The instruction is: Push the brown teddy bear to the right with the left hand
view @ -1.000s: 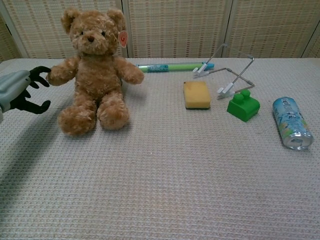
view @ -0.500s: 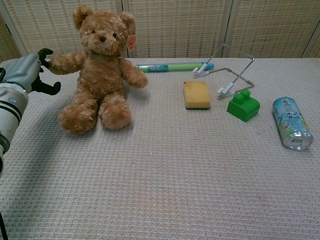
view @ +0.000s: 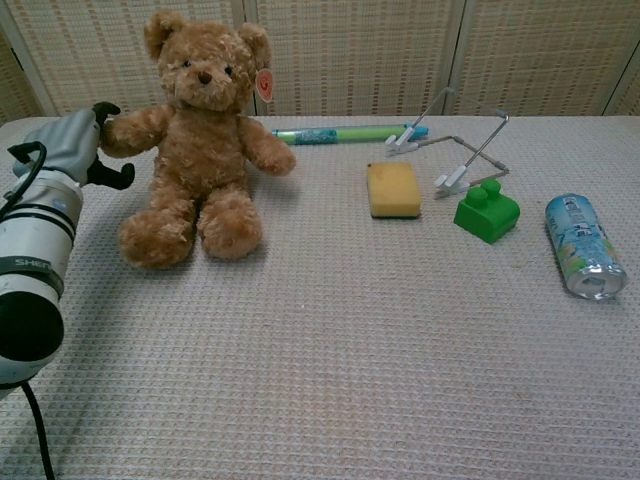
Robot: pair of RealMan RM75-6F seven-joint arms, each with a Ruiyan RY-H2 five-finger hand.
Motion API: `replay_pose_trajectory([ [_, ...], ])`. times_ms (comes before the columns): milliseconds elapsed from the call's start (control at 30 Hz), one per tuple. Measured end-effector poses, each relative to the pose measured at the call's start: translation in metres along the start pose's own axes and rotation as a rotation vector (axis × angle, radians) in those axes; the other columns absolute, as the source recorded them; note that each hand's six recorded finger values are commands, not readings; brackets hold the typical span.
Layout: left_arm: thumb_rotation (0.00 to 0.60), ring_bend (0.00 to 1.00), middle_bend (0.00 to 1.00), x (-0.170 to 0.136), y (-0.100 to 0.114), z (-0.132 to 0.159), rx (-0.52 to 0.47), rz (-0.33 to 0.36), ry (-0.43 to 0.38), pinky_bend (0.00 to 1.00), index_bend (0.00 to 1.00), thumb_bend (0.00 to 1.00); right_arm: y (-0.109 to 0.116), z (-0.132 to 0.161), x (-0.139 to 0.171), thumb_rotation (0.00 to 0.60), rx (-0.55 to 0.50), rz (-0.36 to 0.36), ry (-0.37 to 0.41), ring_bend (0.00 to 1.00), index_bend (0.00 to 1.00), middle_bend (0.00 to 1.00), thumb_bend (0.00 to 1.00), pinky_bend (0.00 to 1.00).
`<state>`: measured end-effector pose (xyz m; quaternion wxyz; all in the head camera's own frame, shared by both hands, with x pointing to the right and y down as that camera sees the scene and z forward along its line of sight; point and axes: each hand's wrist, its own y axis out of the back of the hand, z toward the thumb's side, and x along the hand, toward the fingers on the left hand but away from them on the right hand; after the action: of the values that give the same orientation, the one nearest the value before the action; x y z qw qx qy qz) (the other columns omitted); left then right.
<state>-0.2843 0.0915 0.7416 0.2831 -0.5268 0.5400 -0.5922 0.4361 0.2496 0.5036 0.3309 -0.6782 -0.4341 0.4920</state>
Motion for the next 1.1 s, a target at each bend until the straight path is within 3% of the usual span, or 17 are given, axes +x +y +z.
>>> replay_pose_trajectory([
  [467, 0.600, 0.47, 0.56, -0.001, 0.000, 0.018, -0.019, 0.080, -0.074, 0.51, 0.38, 0.48, 0.000, 0.000, -0.001, 0.600, -0.001, 0.004, -0.003, 0.00, 0.00, 0.09, 0.27, 0.24],
  [733, 0.600, 0.47, 0.58, -0.005, 0.003, 0.020, -0.034, 0.128, -0.152, 0.54, 0.40, 0.52, -0.001, -0.001, -0.001, 0.600, 0.001, 0.008, -0.005, 0.00, 0.00, 0.09, 0.27, 0.24],
  [933, 0.600, 0.52, 0.64, -0.005, -0.011, 0.017, 0.021, 0.070, -0.152, 0.54, 0.47, 0.52, -0.001, -0.001, -0.002, 0.600, 0.001, 0.010, -0.009, 0.00, 0.00, 0.09, 0.27, 0.24],
  [1100, 0.600, 0.52, 0.61, -0.005, -0.011, 0.016, 0.025, 0.066, -0.148, 0.54, 0.44, 0.52, -0.001, -0.002, -0.002, 0.600, 0.002, 0.013, -0.010, 0.00, 0.00, 0.09, 0.27, 0.24],
])
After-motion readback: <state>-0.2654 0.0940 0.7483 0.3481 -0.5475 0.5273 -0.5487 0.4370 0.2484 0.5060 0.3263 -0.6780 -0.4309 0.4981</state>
